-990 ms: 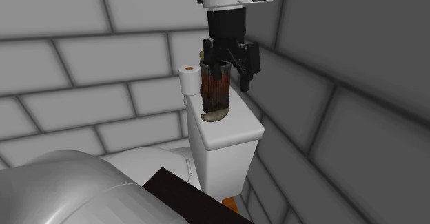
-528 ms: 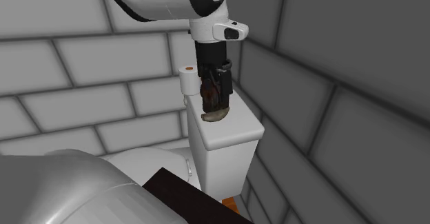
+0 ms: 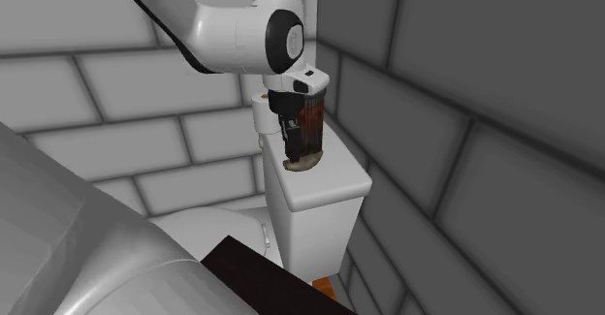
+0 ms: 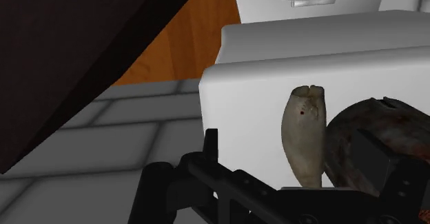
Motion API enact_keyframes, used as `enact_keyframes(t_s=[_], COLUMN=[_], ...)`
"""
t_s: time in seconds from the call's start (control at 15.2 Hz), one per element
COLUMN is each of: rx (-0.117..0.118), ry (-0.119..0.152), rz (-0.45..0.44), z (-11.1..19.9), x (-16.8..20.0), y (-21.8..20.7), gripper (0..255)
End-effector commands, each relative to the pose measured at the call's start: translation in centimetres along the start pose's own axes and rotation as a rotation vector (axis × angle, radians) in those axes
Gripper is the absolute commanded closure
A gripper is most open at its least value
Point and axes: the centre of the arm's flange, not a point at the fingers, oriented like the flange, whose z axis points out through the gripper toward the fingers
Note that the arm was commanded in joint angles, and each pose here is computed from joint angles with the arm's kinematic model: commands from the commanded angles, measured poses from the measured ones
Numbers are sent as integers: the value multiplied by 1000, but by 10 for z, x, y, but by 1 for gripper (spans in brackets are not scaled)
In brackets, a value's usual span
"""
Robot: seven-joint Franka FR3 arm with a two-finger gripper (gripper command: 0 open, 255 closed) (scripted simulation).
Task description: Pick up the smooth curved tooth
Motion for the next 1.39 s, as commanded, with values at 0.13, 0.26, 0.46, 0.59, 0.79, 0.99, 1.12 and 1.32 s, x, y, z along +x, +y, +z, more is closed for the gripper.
enact_keyframes(t_s=[0.13, 0.26, 0.46, 0.59, 0.79, 0.99, 1.12, 1.32], rx=[31, 32, 32, 32, 32, 32, 32, 32], ry=[-2, -2, -2, -2, -2, -2, -2, -2], rz=[135, 143, 143, 143, 143, 143, 143, 143], z=[37, 45, 60, 71, 79, 78, 78, 78], x=[2, 1, 1, 0, 0, -1, 0, 0], y=[-34, -36, -35, -35, -35, -37, -36, -36], gripper=[0, 0, 0, 0, 0, 255, 255, 255])
